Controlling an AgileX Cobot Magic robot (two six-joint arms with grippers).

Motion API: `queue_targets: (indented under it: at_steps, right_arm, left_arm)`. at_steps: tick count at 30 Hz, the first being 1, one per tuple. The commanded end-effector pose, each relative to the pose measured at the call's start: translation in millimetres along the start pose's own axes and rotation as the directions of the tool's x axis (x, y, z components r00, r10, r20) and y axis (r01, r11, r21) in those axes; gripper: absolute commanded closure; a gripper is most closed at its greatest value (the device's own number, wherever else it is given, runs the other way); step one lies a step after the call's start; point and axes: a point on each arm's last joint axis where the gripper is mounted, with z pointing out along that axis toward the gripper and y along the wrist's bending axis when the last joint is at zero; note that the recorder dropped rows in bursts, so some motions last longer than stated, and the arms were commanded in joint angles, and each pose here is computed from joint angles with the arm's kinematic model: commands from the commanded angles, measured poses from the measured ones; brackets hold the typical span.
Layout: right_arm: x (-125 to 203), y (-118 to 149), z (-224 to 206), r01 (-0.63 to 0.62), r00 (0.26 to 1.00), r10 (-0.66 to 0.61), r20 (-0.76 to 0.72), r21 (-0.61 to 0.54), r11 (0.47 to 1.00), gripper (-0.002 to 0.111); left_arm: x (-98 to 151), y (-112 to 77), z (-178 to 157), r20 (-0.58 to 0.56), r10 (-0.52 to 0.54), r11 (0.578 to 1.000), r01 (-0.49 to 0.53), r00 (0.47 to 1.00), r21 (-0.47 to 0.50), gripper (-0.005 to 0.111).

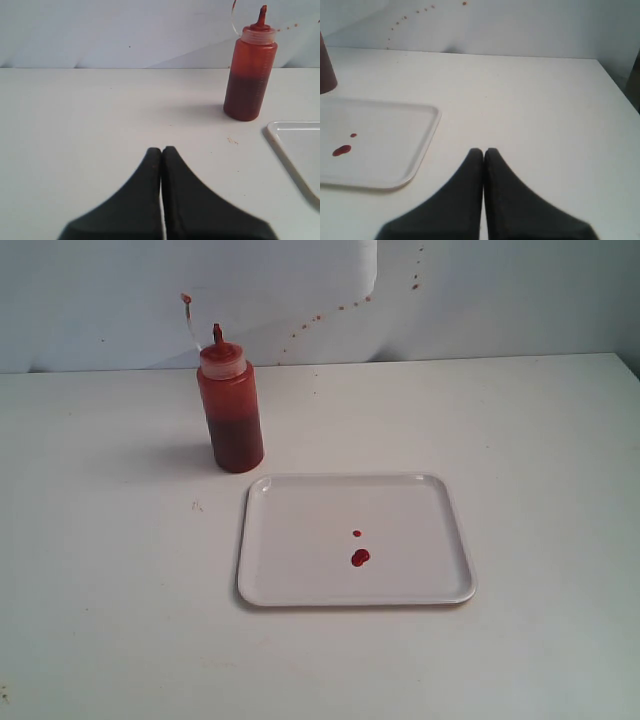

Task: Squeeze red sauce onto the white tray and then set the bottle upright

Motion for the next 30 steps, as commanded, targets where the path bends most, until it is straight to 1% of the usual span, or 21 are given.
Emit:
queue_targets:
  at_steps: [1, 4, 12, 30]
  right_arm:
    - [1.3, -0.9, 0.1, 0.011, 1.0, -0.011, -0.003, 0.015, 1.0, 0.108]
    - [1.4, -4.5, 0.0, -0.021, 1.0, 0.021, -0.004, 0.083, 0.996, 0.108]
    - [1.5, -4.8, 0.0, 0.001, 1.0, -0.001, -0.007, 0.085, 0.996, 0.108]
    - [1.4, -4.6, 0.0, -0.003, 1.0, 0.004, -0.006, 0.084, 0.996, 0.108]
  left_arm:
    - [0.7, -0.3, 0.4, 0.007, -0.004, 1.0, 0.004, 1.0, 0.006, 0.107]
    - [0.7, -0.3, 0.4, 0.007, -0.004, 1.0, 0.004, 1.0, 0.006, 0.107]
    - [0.7, -0.3, 0.4, 0.007, -0.004, 1.0, 0.004, 1.0, 0.006, 0.107]
    - [0.7, -0.3, 0.4, 0.007, -0.004, 1.0, 0.004, 1.0, 0.006, 0.107]
